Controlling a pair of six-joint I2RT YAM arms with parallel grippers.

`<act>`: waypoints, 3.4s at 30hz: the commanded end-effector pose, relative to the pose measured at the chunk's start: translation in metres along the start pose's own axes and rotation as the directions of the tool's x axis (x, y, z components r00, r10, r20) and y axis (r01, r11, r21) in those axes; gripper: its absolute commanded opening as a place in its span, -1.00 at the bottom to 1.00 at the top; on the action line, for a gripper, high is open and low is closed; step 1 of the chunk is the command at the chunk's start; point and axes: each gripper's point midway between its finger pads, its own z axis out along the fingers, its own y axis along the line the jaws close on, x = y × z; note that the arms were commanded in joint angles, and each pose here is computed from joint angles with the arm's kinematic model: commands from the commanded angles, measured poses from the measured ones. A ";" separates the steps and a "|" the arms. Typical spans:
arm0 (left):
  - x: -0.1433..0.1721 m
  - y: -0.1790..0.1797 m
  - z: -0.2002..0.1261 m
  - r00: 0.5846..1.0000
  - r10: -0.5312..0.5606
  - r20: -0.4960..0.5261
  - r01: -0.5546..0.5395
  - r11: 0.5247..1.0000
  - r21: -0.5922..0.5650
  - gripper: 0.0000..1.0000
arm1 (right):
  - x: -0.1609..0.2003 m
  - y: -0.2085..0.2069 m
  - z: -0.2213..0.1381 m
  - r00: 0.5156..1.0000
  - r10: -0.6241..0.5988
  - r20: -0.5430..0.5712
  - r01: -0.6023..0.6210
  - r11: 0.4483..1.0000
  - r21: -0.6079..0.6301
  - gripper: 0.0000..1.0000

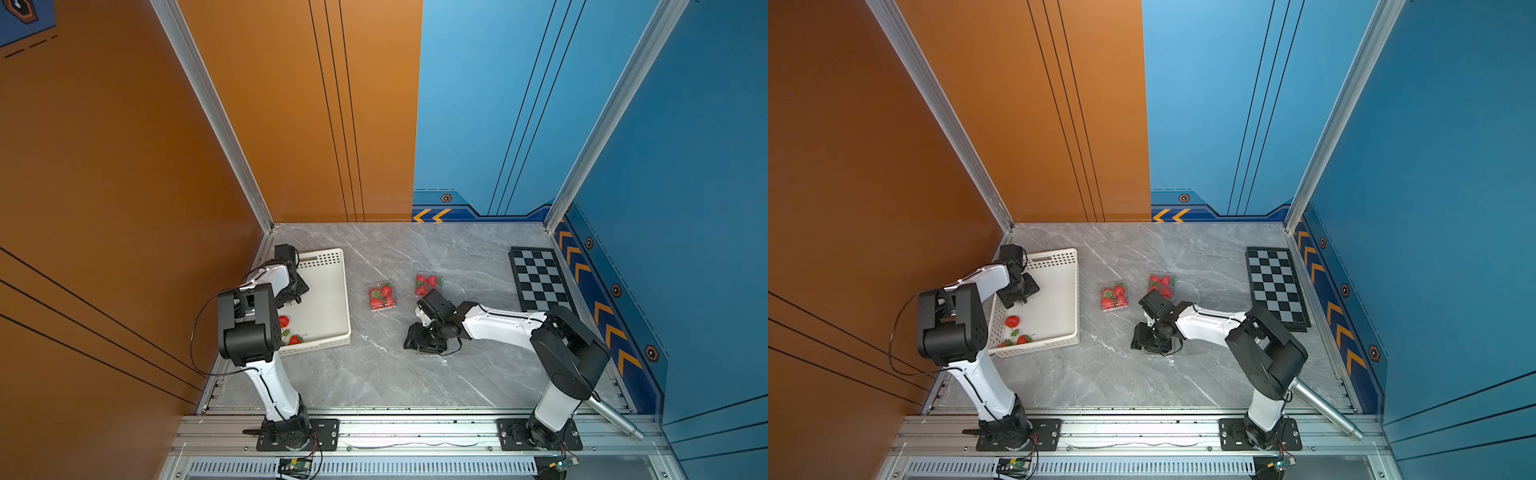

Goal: Pack strawberries into containers
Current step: Pick up the strawberry from the basket, then place the strawberry in the packing box.

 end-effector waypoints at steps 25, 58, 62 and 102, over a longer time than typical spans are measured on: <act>0.006 -0.009 0.009 0.998 0.023 -0.063 -0.025 0.999 -0.020 0.09 | 0.000 -0.014 -0.004 1.000 0.012 0.008 -0.012 1.000 -0.017 0.15; 0.028 -0.047 -0.084 0.996 0.084 -0.017 -0.077 0.966 0.246 -0.52 | 0.000 -0.014 -0.023 0.999 0.026 0.047 -0.025 1.000 -0.002 0.35; 0.034 -0.053 -0.101 0.994 0.110 -0.003 -0.106 0.958 0.267 -0.51 | -0.001 -0.014 -0.027 0.998 0.029 0.062 -0.029 1.000 0.001 0.37; 0.192 -0.198 -0.236 0.855 0.500 0.135 -0.502 0.735 0.457 -0.49 | -0.005 -0.106 -0.127 0.908 0.294 0.299 -0.273 0.956 -0.112 0.54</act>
